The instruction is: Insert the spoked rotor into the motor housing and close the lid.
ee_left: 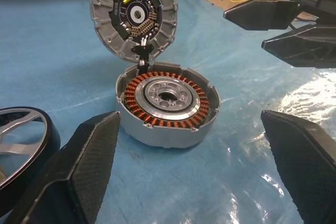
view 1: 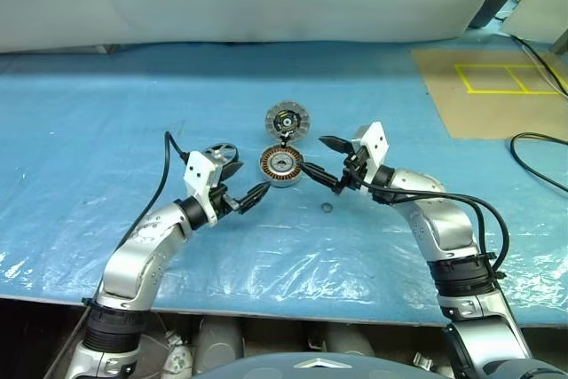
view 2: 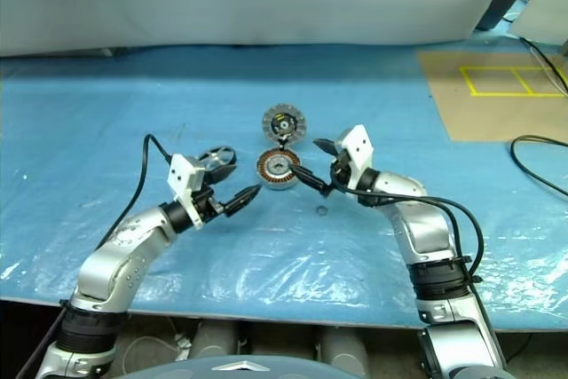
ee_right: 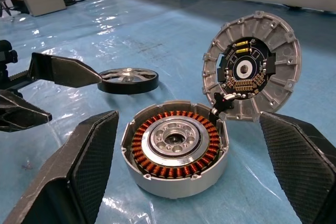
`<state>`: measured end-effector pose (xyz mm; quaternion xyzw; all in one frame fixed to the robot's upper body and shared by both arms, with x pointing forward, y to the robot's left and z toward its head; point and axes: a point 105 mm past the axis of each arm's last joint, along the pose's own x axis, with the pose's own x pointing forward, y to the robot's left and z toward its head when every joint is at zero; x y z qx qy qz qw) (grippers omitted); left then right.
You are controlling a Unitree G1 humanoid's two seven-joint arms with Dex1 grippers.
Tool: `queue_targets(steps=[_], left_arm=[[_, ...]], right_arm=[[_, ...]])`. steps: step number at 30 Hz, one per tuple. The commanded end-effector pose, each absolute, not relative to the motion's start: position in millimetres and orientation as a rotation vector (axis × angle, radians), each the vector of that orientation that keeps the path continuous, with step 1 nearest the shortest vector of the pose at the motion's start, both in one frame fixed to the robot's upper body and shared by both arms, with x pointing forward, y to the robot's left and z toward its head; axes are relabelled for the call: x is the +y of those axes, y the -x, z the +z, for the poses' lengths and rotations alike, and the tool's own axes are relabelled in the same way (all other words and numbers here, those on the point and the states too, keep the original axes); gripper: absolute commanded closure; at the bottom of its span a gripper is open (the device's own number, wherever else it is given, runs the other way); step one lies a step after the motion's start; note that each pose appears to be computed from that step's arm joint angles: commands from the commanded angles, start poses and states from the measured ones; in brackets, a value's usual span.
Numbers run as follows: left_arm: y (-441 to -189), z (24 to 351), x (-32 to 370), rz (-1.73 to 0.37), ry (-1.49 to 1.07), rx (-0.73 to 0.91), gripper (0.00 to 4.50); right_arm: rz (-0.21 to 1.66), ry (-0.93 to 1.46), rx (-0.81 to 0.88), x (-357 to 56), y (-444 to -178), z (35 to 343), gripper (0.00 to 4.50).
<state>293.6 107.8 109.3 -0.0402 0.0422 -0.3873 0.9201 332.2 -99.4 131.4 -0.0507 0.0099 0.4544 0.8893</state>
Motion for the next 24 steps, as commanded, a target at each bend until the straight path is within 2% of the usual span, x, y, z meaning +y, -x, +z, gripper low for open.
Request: queue_targets(steps=[1, 24], left_arm=[[-289.6, 125.3, 108.4, -0.825, 0.071, 0.032, 0.0], [-287.1, 123.9, 109.3, -0.82, 0.062, 0.035, 0.0]], right_arm=[[0.954, 0.122, -0.014, -103.2, -331.5, 136.1, 0.02], [0.974, 0.123, -0.026, -93.5, -330.5, 142.5, 0.02]])
